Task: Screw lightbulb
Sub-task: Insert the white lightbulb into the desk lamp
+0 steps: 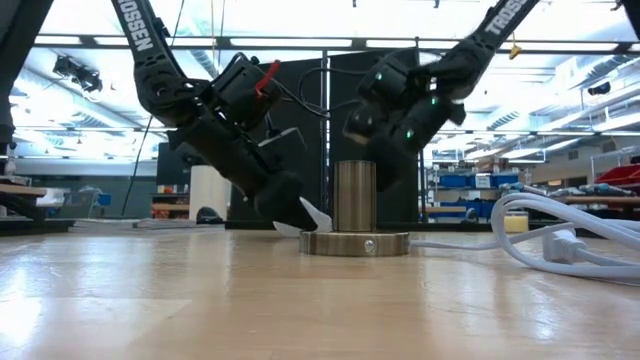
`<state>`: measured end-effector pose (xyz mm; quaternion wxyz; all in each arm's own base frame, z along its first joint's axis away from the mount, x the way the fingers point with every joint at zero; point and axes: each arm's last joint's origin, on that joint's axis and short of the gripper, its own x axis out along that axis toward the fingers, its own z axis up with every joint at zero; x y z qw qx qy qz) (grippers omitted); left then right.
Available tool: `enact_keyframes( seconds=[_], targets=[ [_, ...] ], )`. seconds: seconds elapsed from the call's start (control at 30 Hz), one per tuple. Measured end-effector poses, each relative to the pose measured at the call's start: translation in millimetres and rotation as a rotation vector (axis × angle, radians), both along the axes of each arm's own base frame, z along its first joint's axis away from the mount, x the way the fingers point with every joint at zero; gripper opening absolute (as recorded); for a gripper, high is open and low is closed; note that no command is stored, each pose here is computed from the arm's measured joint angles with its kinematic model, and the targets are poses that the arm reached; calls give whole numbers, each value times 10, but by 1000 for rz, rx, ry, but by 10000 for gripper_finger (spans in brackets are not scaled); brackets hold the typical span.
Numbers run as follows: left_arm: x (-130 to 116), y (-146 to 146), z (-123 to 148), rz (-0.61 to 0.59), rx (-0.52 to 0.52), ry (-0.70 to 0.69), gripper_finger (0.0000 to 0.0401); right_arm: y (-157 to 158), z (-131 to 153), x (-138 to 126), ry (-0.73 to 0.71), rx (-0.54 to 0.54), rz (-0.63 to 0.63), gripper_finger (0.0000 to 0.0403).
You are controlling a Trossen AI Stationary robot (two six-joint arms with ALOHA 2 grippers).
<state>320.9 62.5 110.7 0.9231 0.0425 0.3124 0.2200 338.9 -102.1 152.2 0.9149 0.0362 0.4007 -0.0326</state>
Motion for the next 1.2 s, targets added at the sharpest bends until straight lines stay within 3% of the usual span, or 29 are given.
enact_keyframes(
  seconds=[0.3,0.53,0.67,0.9,1.2],
  targets=[
    [86,-1,344,-43,-46,125,283,338,532,-85,-29,1,59,215],
    [114,-31,737,-176,-84,219,283,775,754,-139,-68,5,172,214],
    [109,-58,1011,-223,-131,257,283,1003,744,-154,-37,27,182,213],
    [83,-183,1305,-343,-225,340,283,1463,694,-187,-63,-121,78,213],
    [75,-463,1486,-487,-306,406,283,1637,452,-289,-150,-14,-34,213]
  ],
)
